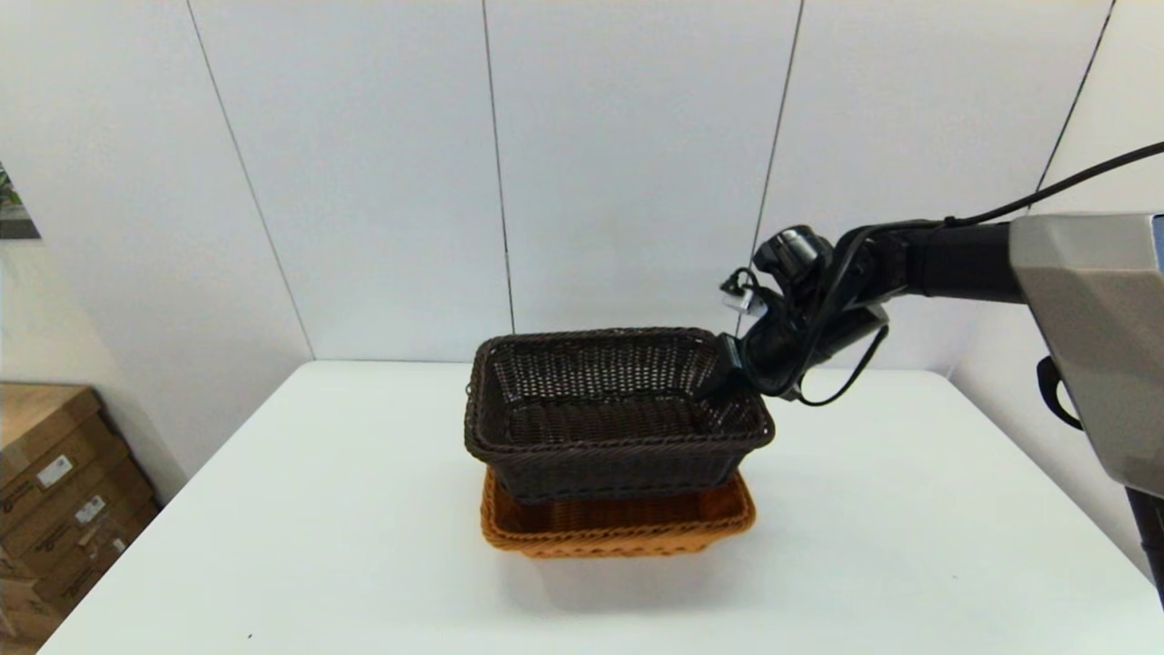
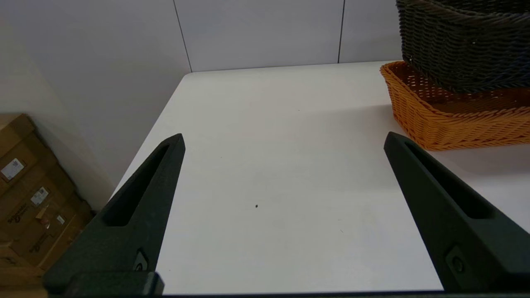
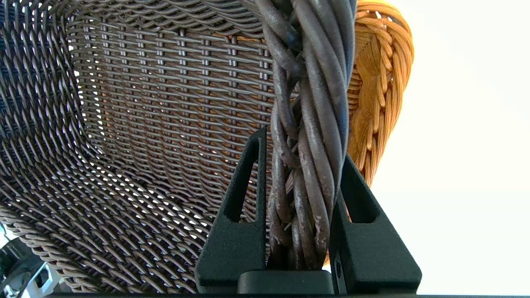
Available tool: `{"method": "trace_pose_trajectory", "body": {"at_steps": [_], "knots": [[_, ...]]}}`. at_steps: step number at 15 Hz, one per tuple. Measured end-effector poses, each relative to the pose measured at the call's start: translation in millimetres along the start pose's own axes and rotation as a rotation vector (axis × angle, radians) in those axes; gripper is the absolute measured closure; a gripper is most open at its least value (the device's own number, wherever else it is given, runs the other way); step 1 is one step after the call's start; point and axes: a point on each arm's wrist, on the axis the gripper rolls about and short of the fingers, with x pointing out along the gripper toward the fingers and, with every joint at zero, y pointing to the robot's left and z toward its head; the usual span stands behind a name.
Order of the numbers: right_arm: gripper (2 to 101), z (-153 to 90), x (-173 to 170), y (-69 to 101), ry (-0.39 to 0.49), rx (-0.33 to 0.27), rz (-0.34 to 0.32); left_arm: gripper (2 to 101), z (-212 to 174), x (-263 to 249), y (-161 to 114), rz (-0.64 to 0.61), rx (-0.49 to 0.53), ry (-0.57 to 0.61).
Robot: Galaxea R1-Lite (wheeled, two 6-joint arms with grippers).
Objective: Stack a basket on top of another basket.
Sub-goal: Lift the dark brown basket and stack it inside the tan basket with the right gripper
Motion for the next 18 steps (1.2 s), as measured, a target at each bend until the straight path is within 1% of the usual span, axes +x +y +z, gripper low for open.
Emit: {"method": "trace_pose_trajectory", "body": {"at_steps": [10, 12, 18], "knots": [[78.2, -1, 14, -9.5, 0.031, 0.023, -0.009, 5.4, 0, 0, 0, 0.000, 0.000, 0.000], [78.2, 0, 16, -11.8, 0.034, 0.043, -0.011, 5.4, 0, 0, 0, 0.000, 0.000, 0.000], [78.2, 0, 21, -17.2, 0.043, 0.063, -0.015, 5.4, 0, 0, 0, 0.000, 0.000, 0.000]]}}
